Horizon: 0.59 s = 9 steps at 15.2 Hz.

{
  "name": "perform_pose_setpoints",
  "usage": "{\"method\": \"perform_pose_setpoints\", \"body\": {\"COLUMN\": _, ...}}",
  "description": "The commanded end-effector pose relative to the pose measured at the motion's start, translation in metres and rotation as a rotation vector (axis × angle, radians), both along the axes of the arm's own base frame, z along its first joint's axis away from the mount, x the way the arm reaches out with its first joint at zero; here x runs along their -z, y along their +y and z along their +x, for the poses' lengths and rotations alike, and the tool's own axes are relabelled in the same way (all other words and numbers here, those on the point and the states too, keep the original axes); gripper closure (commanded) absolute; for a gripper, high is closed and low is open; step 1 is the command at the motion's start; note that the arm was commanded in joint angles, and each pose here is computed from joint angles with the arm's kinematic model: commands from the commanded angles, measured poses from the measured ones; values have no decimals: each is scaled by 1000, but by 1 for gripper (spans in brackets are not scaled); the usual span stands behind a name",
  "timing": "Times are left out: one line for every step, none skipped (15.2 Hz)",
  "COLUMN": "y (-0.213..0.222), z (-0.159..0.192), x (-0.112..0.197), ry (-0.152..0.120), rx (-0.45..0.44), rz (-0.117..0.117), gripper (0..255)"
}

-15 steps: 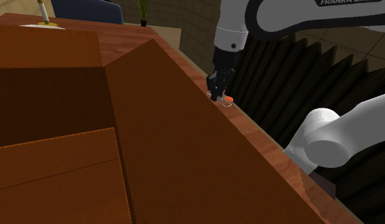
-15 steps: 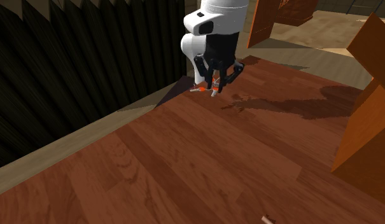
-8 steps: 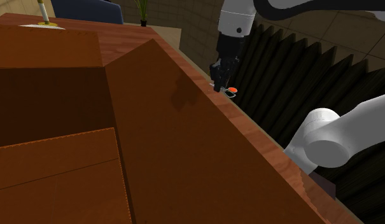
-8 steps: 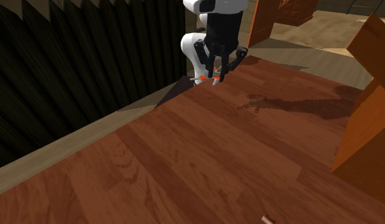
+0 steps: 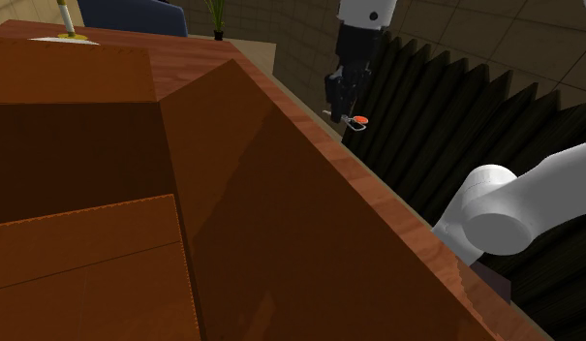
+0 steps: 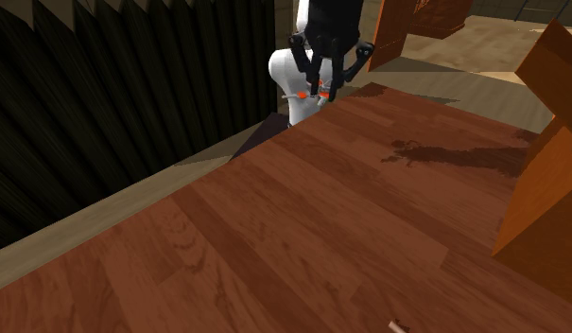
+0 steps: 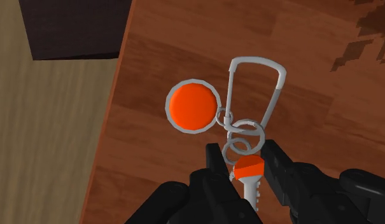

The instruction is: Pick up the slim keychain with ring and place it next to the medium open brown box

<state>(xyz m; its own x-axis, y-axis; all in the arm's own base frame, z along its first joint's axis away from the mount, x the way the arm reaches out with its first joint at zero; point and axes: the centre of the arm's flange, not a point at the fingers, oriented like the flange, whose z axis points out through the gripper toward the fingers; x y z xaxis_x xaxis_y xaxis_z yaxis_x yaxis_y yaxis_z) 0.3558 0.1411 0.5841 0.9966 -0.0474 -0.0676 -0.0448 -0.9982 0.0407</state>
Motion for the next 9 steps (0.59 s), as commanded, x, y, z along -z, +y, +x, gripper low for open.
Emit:
{"method": "perform_pose_setpoints", "body": {"y": 0, "z": 0, "x": -10, "ry": 0, "rx": 0, "rz": 0, "gripper": 255}}
{"method": "perform_pose_setpoints", "body": {"y": 0, "z": 0, "x": -16, "ry": 0, "rx": 0, "rz": 0, "gripper": 255}}
{"method": "perform_pose_setpoints", "body": {"y": 0, "z": 0, "x": -21, "ry": 0, "rx": 0, "rz": 0, "gripper": 255}}
{"method": "perform_pose_setpoints", "body": {"y": 0, "z": 0, "x": -26, "ry": 0, "rx": 0, "rz": 0, "gripper": 255}}
{"method": "perform_pose_setpoints", "body": {"y": 0, "z": 0, "x": -31, "ry": 0, "rx": 0, "rz": 0, "gripper": 255}}
{"method": "perform_pose_setpoints", "body": {"y": 0, "z": 0, "x": -37, "ry": 0, "rx": 0, "rz": 0, "gripper": 255}}
{"method": "perform_pose_setpoints", "body": {"y": 0, "z": 0, "x": -42, "ry": 0, "rx": 0, "rz": 0, "gripper": 255}}
{"method": "perform_pose_setpoints", "body": {"y": 0, "z": 0, "x": -47, "ry": 0, "rx": 0, "rz": 0, "gripper": 255}}
{"method": "perform_pose_setpoints", "body": {"y": 0, "z": 0, "x": -53, "ry": 0, "rx": 0, "rz": 0, "gripper": 255}}
